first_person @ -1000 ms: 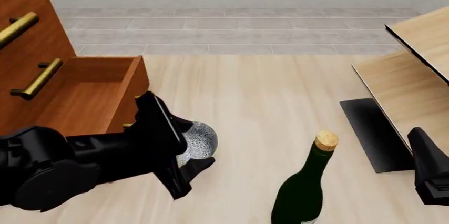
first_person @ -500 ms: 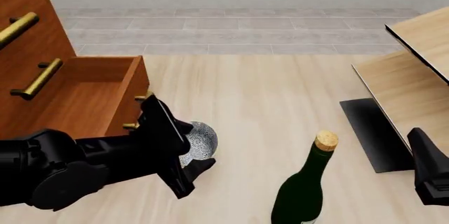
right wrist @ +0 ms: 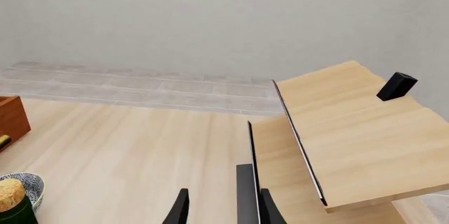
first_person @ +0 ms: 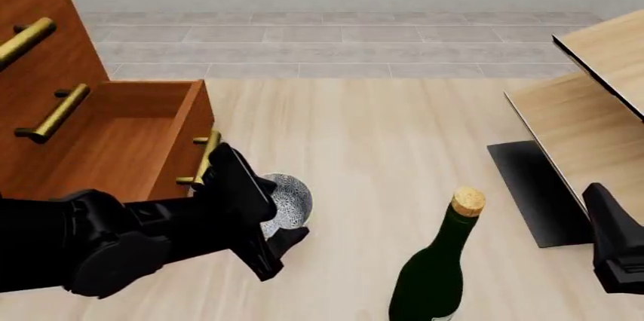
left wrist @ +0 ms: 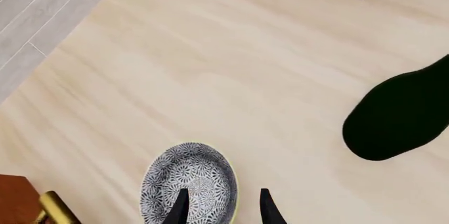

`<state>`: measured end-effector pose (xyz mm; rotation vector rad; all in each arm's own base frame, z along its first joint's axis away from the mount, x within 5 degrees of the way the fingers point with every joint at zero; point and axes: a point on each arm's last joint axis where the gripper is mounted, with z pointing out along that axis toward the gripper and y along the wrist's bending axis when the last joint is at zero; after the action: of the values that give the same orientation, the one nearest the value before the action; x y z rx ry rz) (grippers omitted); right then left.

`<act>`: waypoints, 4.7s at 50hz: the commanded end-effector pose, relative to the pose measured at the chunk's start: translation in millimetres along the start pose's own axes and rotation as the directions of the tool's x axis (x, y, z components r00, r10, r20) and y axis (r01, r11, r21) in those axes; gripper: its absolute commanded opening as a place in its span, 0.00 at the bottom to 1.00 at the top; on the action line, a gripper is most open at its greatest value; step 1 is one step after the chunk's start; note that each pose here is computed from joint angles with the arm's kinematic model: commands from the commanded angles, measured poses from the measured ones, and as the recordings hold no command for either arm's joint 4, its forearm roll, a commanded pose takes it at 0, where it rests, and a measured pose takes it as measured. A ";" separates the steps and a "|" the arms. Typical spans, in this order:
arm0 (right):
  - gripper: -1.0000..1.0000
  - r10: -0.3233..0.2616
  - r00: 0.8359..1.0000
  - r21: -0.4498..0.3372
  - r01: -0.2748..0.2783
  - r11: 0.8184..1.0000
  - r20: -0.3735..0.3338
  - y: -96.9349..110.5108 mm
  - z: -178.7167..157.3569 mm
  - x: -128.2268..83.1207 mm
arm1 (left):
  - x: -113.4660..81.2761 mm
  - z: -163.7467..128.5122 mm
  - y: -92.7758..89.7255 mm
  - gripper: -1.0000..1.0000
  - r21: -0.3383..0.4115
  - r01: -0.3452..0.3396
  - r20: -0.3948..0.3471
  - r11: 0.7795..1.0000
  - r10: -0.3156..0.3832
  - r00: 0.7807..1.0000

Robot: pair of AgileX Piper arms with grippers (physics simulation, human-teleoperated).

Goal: Put the bowl on top of the cabinet.

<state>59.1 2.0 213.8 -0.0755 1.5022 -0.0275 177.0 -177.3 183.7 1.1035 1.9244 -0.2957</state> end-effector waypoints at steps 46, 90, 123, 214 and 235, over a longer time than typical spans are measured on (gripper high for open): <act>1.00 -0.003 1.000 0.000 0.003 1.000 0.002 0.1 -1.2 0.9 | 26.0 28.5 -2.6 1.00 0.001 0.019 -0.054 1.000 -0.019 0.998; 1.00 -0.011 1.000 -0.010 0.011 1.000 -0.002 0.6 0.3 0.7 | 40.0 43.7 0.0 1.00 -0.008 0.014 -0.090 1.000 -0.015 0.996; 1.00 -0.010 1.000 -0.004 0.010 1.000 0.004 0.3 -1.6 0.5 | 34.9 39.8 14.9 0.00 -0.066 -0.034 -0.026 0.997 0.033 0.999; 1.00 0.024 0.999 0.007 -0.025 1.000 0.028 -0.6 -3.3 -3.8 | -211.9 -234.4 156.9 0.00 -0.326 -0.219 -0.156 0.920 0.176 0.972; 1.00 0.026 0.999 0.007 -0.027 1.000 0.031 -0.6 -3.4 -4.1 | -189.7 -269.2 210.8 0.00 -0.521 -0.163 -0.244 0.838 0.037 0.969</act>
<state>55.4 1.5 217.8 -0.0505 1.4735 -0.0120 231.2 -40.0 521.6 0.9678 1.9385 0.3357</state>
